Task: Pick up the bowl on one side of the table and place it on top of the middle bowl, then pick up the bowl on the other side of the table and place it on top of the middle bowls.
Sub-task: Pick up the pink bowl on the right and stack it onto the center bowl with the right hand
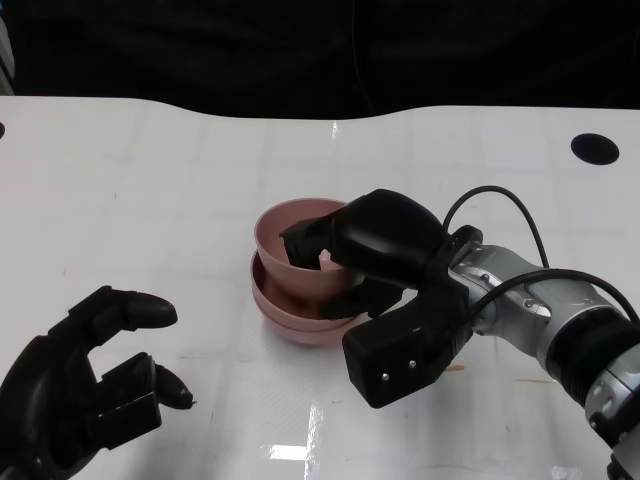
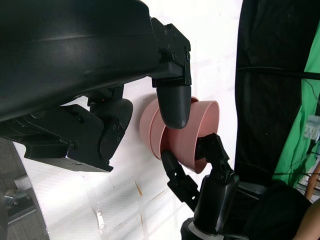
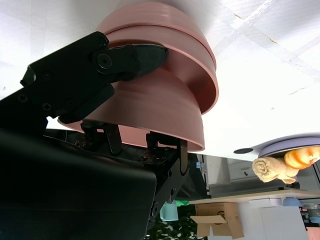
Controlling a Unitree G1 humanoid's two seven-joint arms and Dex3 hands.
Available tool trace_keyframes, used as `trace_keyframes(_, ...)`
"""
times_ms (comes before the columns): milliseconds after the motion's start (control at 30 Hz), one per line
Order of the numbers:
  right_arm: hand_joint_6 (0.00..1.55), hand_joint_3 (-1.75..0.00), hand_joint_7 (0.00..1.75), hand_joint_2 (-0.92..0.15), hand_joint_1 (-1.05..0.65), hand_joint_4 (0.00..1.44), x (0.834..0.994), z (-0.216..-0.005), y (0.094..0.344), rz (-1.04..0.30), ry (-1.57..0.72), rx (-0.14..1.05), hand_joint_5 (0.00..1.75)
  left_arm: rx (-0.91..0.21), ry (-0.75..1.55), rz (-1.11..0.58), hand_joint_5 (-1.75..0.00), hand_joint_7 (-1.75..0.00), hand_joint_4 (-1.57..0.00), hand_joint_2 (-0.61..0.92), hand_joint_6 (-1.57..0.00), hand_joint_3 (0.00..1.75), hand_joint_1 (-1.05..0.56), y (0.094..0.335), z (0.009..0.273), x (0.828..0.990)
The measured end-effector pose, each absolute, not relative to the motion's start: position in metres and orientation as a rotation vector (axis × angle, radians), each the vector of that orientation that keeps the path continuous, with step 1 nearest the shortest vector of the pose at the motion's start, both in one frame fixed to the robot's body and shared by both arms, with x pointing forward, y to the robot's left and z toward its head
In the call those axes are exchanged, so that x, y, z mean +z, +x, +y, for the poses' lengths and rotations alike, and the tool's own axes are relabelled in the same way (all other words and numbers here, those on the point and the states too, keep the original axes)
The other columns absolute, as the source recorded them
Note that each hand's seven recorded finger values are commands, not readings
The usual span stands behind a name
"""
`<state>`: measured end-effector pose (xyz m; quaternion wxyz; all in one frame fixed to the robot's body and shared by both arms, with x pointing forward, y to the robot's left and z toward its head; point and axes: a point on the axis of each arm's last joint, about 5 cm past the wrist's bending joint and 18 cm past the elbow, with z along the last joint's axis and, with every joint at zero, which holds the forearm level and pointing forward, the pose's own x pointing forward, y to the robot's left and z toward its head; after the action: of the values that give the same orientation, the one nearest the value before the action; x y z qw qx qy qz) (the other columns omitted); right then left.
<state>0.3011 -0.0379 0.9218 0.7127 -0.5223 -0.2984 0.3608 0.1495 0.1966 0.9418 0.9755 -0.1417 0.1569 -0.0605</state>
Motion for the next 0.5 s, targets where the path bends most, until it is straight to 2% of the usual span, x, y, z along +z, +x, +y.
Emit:
trace_keyframes(100, 0.82, -0.27, 1.09, -0.85, -0.27, 0.88, 0.9223, -0.0374, 0.3012, -0.667, -1.158, 0.798, 1.75, -0.122, -0.286, 0.316, -1.75, -1.75, -0.56, 0.92, -0.23, 1.33, 0.32, 0.1495, 0.1966, 0.9418)
trace_keyframes(433, 0.84, -0.21, 1.05, -0.89, -0.28, 0.86, 0.9231, -0.0364, 0.3013, -0.675, -1.161, 0.799, 1.75, -0.122, -0.285, 0.317, -1.75, -1.75, -0.55, 0.92, -0.22, 1.33, 0.32, 0.1495, 0.1965, 0.9417)
trace_keyframes(467, 0.78, -0.19, 1.26, -0.9, -0.27, 0.88, 0.923, -0.0363, 0.3011, -0.676, -1.162, 0.8, 1.75, -0.122, -0.283, 0.317, -1.75, -1.75, -0.55, 0.92, -0.22, 1.33, 0.32, 0.1495, 0.1965, 0.9417)
trace_keyframes(500, 0.75, -0.17, 1.38, -0.91, -0.27, 0.88, 0.9228, -0.0361, 0.301, -0.678, -1.162, 0.8, 1.75, -0.121, -0.282, 0.317, -1.75, -1.75, -0.55, 0.92, -0.22, 1.33, 0.32, 0.1495, 0.1964, 0.9417)
